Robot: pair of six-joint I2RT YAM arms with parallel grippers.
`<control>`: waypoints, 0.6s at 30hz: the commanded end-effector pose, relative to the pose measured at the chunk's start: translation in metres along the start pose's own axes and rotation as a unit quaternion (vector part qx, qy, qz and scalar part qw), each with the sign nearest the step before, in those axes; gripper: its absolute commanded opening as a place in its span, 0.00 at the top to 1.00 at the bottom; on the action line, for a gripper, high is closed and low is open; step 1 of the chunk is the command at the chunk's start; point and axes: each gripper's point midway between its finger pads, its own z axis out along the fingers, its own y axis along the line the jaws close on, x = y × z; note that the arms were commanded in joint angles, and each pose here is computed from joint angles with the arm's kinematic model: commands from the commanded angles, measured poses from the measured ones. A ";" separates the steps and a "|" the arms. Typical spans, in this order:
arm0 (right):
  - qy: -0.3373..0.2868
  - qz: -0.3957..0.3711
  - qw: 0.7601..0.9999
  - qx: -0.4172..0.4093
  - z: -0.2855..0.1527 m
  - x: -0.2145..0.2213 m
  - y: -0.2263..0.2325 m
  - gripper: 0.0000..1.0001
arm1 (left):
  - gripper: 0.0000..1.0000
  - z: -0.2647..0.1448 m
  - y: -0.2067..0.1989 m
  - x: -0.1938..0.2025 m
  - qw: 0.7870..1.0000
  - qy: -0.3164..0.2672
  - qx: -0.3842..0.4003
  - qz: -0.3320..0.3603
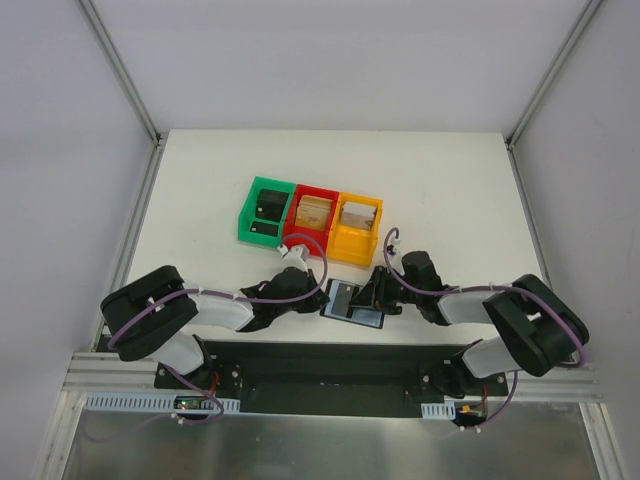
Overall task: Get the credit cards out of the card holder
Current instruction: Remove the credit card from the card holder.
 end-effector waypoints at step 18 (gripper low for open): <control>-0.056 0.022 0.998 -0.035 0.007 -0.026 0.014 0.77 | 1.00 -0.002 0.032 0.026 0.997 0.050 -0.051 0.026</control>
